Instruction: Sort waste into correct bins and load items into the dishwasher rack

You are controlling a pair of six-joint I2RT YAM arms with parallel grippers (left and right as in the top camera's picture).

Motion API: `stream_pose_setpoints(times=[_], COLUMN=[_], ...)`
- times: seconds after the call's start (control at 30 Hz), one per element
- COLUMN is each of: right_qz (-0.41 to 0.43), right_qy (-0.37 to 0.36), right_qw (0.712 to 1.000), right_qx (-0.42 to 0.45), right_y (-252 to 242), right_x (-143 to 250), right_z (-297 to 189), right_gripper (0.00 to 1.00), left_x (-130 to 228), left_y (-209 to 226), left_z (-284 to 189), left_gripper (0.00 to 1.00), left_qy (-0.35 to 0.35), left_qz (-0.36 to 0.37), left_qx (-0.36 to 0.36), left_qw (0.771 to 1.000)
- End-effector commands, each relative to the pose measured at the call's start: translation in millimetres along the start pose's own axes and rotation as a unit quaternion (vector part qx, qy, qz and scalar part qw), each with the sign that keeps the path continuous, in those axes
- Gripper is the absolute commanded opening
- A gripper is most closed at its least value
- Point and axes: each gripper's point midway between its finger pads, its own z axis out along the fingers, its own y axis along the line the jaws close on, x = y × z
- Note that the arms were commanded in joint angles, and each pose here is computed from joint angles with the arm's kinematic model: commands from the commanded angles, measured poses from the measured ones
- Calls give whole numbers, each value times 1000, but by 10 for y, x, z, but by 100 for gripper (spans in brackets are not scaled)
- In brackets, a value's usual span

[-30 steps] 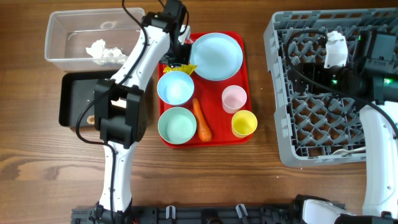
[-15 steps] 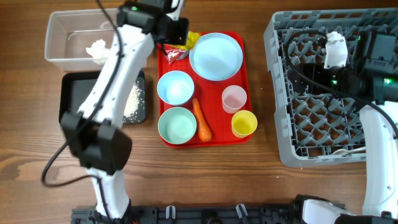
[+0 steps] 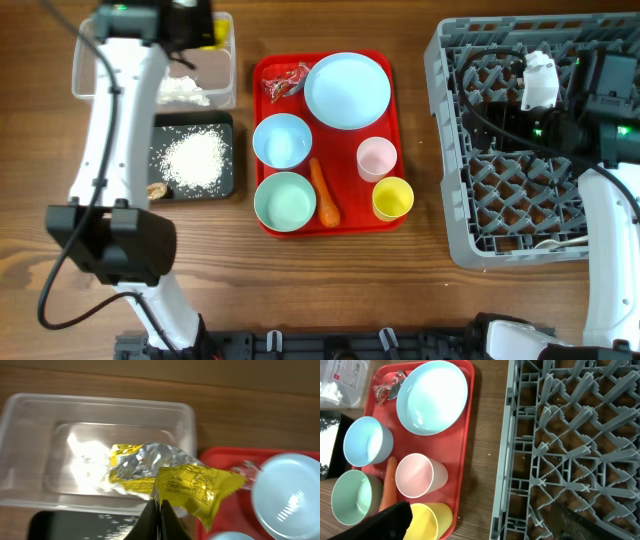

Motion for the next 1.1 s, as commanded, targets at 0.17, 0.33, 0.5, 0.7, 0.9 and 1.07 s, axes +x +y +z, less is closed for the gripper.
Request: stream_pose_setpoints(times=[0.17, 0.33, 0.5, 0.7, 0.9, 1.07], right_qz=[1, 3, 2, 2, 2, 2], right_qy=[5, 7, 6, 5, 6, 6], right_qw=[1000, 1000, 1000, 1000, 1000, 1000], right_qx=[3, 3, 3, 3, 3, 3], right_y=[-9, -7, -8, -7, -8, -8], right_x=[11, 24, 17, 16, 17, 17], right_z=[21, 21, 21, 20, 21, 21], right_gripper=[90, 90, 90, 90, 90, 91], left_x=[68, 187, 137, 38, 62, 92], left_y=[630, 617, 557, -27, -954, -1271], left_z=[516, 689, 605, 344, 265, 502], left_gripper=[9, 89, 95, 95, 95, 95], left_qy=[27, 51, 41, 14, -17, -26], left_qz=[-42, -40, -37, 57, 134, 149], left_qx=[-47, -48, -40, -2, 52, 70], left_qw=[998, 997, 998, 998, 989, 986])
